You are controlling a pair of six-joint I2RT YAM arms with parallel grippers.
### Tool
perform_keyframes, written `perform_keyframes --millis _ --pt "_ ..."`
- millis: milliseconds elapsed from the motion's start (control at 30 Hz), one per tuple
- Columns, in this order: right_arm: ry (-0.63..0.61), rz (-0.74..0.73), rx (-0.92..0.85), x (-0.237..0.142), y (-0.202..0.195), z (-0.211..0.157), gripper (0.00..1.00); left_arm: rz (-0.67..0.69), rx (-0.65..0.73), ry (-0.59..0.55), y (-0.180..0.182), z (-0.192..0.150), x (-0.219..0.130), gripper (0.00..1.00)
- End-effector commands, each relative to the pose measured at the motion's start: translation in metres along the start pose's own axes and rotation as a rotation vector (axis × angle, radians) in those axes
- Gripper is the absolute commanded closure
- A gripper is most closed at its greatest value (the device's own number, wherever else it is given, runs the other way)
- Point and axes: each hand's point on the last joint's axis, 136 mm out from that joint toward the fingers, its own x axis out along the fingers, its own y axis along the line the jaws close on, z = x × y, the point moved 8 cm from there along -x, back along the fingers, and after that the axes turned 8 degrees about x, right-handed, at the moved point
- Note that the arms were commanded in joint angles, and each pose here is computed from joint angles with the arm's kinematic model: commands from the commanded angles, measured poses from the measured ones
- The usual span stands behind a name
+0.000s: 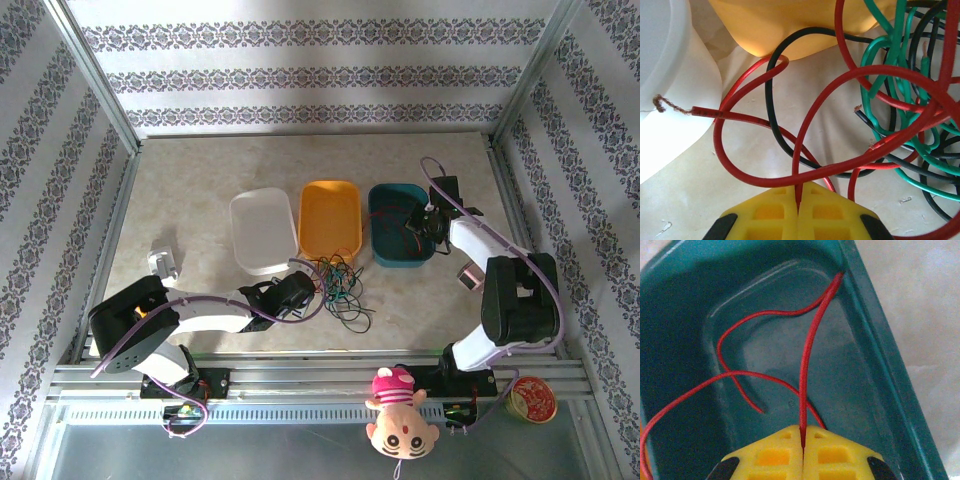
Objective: Untangle the cables
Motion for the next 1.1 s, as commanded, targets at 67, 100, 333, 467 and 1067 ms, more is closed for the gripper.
perform_keyframes --millis 67,100,333,467,1067 --pt "-0.126 0.073 -0.032 -0.038 0.022 0.020 1.00 -0.001 0.039 0.010 -0.006 0.002 -0.001 1.00" --pt "-0.151 0.087 -0.031 -0.048 0.025 0.022 1.00 -0.001 0.039 0.010 -0.007 0.002 0.000 1.00" --pt "-0.336 0.301 -0.069 -0.135 0.060 0.041 1.00 -0.006 0.050 0.015 -0.008 0.002 0.001 1.00" --pt "-0.447 0.390 -0.086 -0.179 0.077 0.053 1.00 -0.008 0.055 0.009 -0.009 0.003 0.001 1.00" --pt "-0.248 0.356 -0.023 -0.101 0.059 0.032 1.00 -0.012 0.060 0.014 -0.009 0.001 0.003 1.00"
